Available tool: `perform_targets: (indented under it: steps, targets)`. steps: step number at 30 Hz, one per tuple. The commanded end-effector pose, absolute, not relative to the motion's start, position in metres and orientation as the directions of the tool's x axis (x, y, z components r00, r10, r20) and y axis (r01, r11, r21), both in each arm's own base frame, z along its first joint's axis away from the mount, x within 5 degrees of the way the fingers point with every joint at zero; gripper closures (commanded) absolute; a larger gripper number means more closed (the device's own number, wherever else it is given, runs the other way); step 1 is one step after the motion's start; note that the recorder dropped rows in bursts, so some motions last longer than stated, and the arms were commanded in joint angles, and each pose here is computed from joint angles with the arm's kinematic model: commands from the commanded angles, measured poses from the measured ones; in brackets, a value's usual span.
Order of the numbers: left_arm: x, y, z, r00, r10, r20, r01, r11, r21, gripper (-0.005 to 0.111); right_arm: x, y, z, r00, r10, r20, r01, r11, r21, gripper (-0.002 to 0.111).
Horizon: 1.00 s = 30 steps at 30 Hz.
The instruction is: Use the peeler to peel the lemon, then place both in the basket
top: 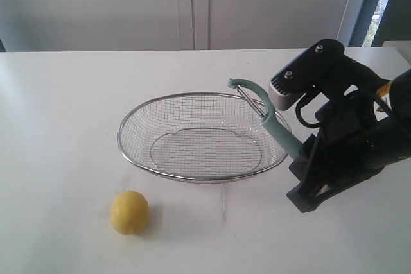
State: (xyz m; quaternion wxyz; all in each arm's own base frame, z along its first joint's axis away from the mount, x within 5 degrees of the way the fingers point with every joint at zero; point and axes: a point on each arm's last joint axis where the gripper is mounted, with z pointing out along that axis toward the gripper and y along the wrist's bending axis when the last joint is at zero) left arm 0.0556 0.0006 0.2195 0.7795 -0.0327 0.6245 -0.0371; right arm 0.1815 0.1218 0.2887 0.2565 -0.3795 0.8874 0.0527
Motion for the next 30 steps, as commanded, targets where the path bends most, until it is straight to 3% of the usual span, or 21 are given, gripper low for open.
perform_targets:
  steps: [1, 8, 15, 30]
  targets:
    - [0.051, 0.001, 0.232, 0.366, -0.132, -0.921, 0.038, 0.991, -0.126, 0.107, 0.183, 0.12, 0.291, -0.579, -0.635, -0.511, -0.689, 0.716, -0.108, 0.108]
    - [0.04, 0.005, 0.252, 0.585, -0.148, -0.798, 0.044, 0.988, -0.151, 0.107, 0.183, 0.12, 0.291, -0.579, -0.635, -0.511, -0.689, 0.716, -0.108, 0.108]
    - [0.033, 0.018, 0.271, 0.647, -0.19, -0.738, -0.027, 0.962, -0.27, 0.107, 0.183, 0.12, 0.291, -0.579, -0.635, -0.511, -0.689, 0.716, -0.108, 0.108]
    - [0.064, 0.014, 0.32, 0.536, -0.119, -0.836, -0.068, 0.981, -0.183, 0.107, 0.183, 0.12, 0.291, -0.579, -0.635, -0.511, -0.689, 0.716, -0.108, 0.108]
